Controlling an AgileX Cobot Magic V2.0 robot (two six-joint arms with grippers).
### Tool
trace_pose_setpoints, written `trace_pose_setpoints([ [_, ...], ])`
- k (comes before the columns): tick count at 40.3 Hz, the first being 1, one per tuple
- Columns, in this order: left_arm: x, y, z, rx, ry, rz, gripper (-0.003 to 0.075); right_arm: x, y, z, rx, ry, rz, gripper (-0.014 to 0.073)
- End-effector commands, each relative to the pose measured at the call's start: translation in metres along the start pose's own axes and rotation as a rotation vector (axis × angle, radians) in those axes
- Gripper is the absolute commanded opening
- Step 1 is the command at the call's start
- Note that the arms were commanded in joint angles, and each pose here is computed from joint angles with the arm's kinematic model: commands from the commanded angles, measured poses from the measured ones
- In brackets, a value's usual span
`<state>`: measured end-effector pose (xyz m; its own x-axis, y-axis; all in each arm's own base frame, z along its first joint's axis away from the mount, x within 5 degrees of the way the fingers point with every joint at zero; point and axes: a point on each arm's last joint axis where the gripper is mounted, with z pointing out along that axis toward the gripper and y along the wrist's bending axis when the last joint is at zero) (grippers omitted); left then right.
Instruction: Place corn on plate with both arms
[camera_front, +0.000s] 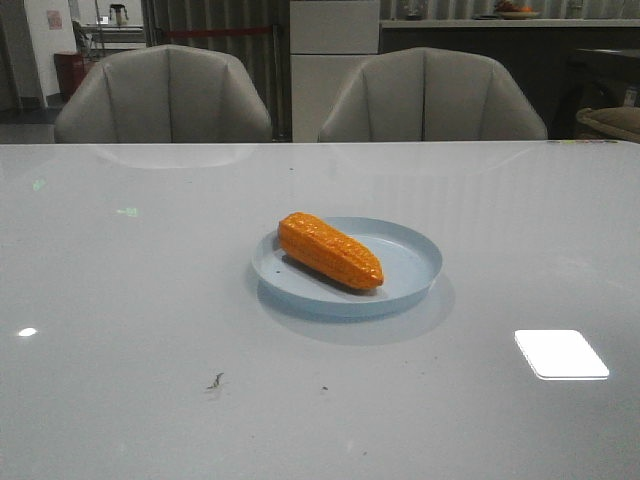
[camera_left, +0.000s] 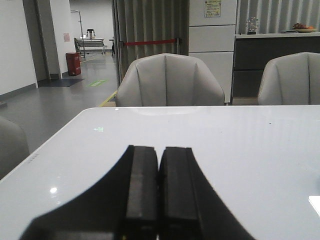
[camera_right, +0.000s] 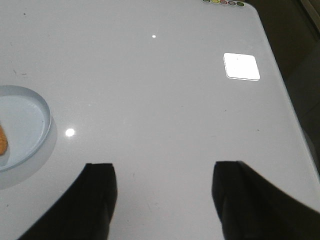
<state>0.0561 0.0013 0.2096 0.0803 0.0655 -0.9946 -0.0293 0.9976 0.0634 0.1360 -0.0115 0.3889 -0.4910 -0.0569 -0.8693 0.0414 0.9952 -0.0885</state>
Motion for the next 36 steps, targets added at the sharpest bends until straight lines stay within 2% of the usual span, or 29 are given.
trace_pose_setpoints([
  [1, 0.004, 0.0, -0.001, -0.01, -0.06, -0.016, 0.0094, -0.013, -0.002, -0.007, 0.015, -0.103, -0.001, 0.0522],
  [12, 0.004, 0.0, -0.001, -0.01, -0.06, -0.016, 0.0094, -0.01, -0.003, -0.005, 0.024, -0.096, -0.013, 0.0521],
  [15, 0.004, 0.0, -0.001, -0.01, -0.06, -0.016, 0.0094, -0.006, 0.0, -0.008, 0.004, -0.113, -0.008, 0.0484],
  [18, 0.004, 0.0, -0.001, -0.01, -0.06, -0.016, 0.0094, 0.0, 0.005, -0.012, -0.027, -0.157, -0.009, 0.0385],
  [25, 0.004, 0.0, -0.001, -0.01, -0.06, -0.016, 0.0094, 0.029, 0.015, -0.028, -0.092, -0.348, -0.016, 0.0017],
  [27, 0.004, 0.0, -0.001, -0.01, -0.06, -0.016, 0.0094, 0.042, 0.016, -0.033, -0.105, -0.426, 0.003, 0.0046],
  [31, 0.004, 0.0, -0.001, -0.01, -0.06, -0.016, 0.0094, 0.078, 0.016, -0.048, -0.119, -0.596, 0.087, 0.0036],
  [36, 0.004, 0.0, -0.001, -0.01, -0.06, -0.016, 0.0094, 0.123, 0.017, -0.05, -0.143, -0.695, 0.169, 0.0036],
])
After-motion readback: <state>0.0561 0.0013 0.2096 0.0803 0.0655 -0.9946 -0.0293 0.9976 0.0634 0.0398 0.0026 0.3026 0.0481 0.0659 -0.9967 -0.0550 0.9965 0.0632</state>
